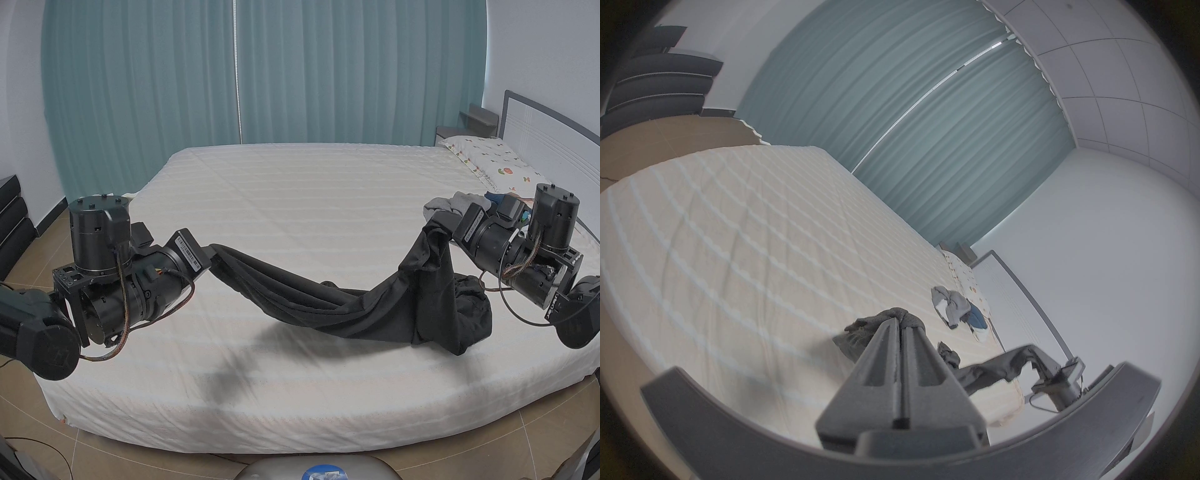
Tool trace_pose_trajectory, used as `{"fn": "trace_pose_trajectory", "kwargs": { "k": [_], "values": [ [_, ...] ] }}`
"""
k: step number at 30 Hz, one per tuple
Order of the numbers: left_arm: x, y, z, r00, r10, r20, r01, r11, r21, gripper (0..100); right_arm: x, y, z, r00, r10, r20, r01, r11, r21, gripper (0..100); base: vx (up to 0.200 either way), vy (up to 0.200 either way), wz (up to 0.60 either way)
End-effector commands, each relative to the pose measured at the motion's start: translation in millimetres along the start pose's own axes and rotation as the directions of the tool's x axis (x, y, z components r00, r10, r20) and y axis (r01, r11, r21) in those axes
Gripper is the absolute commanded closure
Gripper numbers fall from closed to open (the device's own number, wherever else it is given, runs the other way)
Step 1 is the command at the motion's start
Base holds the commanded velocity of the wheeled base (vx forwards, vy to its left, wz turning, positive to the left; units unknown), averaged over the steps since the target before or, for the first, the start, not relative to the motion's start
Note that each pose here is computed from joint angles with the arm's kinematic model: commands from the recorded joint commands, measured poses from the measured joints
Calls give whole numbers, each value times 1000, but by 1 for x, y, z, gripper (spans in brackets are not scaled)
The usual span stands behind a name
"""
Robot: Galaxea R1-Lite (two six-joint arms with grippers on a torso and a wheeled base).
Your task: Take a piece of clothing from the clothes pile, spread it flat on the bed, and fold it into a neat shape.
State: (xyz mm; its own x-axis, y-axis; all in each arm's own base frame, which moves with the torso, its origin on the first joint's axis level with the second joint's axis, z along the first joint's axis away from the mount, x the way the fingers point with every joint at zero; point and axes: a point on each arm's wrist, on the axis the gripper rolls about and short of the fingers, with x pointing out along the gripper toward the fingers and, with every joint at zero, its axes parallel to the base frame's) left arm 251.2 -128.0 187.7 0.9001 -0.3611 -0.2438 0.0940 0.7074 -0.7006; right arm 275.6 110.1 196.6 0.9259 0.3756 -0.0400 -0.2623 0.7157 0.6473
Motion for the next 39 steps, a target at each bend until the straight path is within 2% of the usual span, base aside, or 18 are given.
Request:
{"fn": "trace_pose_trajectory", "kwargs": {
  "k": [1,5,10,19,24,27,29,30,31,35,39],
  "values": [
    [-2,-1,1,1000,-5,4,5,1000,-1,100,-5,-2,0,1000,5,-8,-5,1000,3,100,0,0,0],
    [-7,-5,2,1000,-22,9,22,1000,-1,100,0,-7,-4,1000,-16,-21,16,1000,5,100,-100,0,0],
    [-7,-5,2,1000,-23,8,23,1000,-2,100,-4,-3,-1,1000,-3,-10,3,1000,5,100,-200,0,0],
    [-20,-10,8,998,-49,32,48,999,5,100,-31,17,16,997,63,49,-63,998,-3,100,-200,0,0],
    [-46,-22,14,995,-93,42,93,996,8,100,-55,36,20,989,133,67,-133,991,-8,100,-200,0,0],
    [-56,-27,20,991,-118,62,118,993,5,100,-63,45,25,984,154,90,-153,988,-12,100,0,0,0],
    [-70,-37,32,981,-158,110,157,987,12,100,-74,60,44,974,171,146,-166,985,-42,100,0,0,0],
    [-70,-37,32,981,-158,110,157,987,12,100,-74,60,44,974,171,146,-166,985,-42,100,0,0,0],
    [-79,-49,49,976,-166,143,159,986,56,100,-88,76,64,970,181,163,-169,982,-82,100,0,0,0],
    [-101,-68,69,980,-145,134,134,987,86,100,-116,101,95,963,183,200,-167,982,-91,100,0,0,0],
    [-118,-81,85,978,-149,148,137,987,86,100,-137,124,125,940,199,276,-181,979,-90,100,0,0,0]
  ]
}}
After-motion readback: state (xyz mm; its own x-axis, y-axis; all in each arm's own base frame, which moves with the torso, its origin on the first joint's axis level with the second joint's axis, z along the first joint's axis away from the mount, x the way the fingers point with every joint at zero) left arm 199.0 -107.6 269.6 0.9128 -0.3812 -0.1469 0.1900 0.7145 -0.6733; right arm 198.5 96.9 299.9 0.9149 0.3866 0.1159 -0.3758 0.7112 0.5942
